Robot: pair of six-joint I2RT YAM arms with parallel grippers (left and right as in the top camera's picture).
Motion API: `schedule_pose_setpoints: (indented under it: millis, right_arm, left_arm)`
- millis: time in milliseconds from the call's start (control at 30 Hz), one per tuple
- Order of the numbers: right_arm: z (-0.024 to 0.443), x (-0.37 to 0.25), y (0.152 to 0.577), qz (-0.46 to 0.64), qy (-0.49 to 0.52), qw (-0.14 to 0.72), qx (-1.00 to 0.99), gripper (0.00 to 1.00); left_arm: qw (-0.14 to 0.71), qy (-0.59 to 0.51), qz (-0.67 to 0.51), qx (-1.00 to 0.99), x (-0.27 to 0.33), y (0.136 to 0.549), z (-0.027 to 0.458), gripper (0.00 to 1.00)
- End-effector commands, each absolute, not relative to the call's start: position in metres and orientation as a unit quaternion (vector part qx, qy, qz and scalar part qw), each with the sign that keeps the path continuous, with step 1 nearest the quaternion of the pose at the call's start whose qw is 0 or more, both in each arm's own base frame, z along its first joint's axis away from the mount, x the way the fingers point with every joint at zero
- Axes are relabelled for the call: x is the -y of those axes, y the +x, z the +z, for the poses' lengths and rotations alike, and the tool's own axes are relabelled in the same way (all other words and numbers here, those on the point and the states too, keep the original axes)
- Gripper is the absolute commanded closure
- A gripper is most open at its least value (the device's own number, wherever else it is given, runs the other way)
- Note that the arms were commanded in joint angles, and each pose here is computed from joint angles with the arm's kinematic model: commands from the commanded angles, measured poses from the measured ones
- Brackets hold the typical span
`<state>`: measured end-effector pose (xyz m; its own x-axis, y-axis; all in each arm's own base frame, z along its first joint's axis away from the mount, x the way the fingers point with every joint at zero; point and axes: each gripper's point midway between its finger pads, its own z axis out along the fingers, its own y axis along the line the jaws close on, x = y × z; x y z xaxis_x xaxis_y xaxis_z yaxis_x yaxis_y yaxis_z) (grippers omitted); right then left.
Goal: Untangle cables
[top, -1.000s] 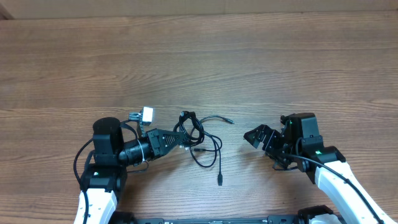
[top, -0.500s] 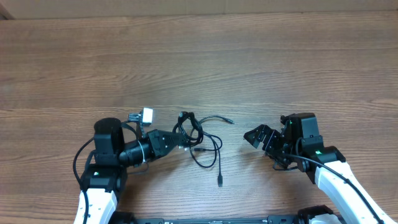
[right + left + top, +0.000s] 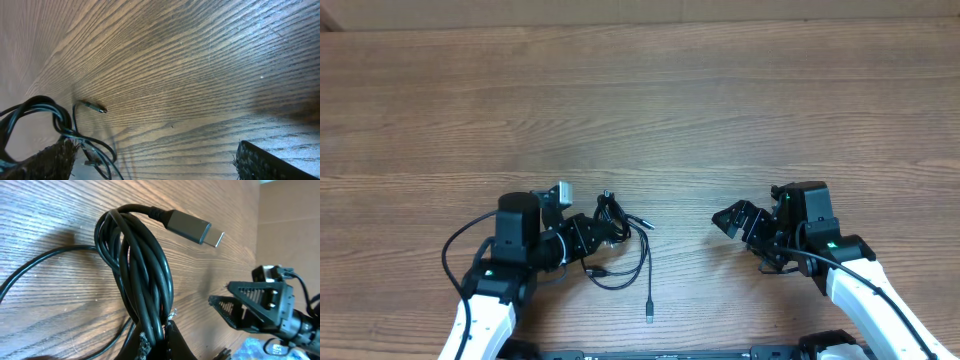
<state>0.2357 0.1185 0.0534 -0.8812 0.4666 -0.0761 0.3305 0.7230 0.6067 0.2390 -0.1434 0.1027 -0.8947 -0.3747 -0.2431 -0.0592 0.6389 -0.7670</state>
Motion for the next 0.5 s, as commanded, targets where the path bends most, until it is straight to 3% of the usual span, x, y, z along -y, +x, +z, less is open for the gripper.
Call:
schedule_pose_setpoints:
  millis: [0,467]
  right_arm:
    - [0.052,-0.119,0.236,0.300,0.207,0.116,-0.924,0.00]
    - [0.052,-0.119,0.236,0.300,0.207,0.116,-0.924,0.00]
  left_arm:
    - [0.201,-0.113,-0.385,-0.894,0.142,0.245,0.096,0.96]
    - [0.159,-0.127,-0.367,-0.908,0.144,0.248,0.065,0.96]
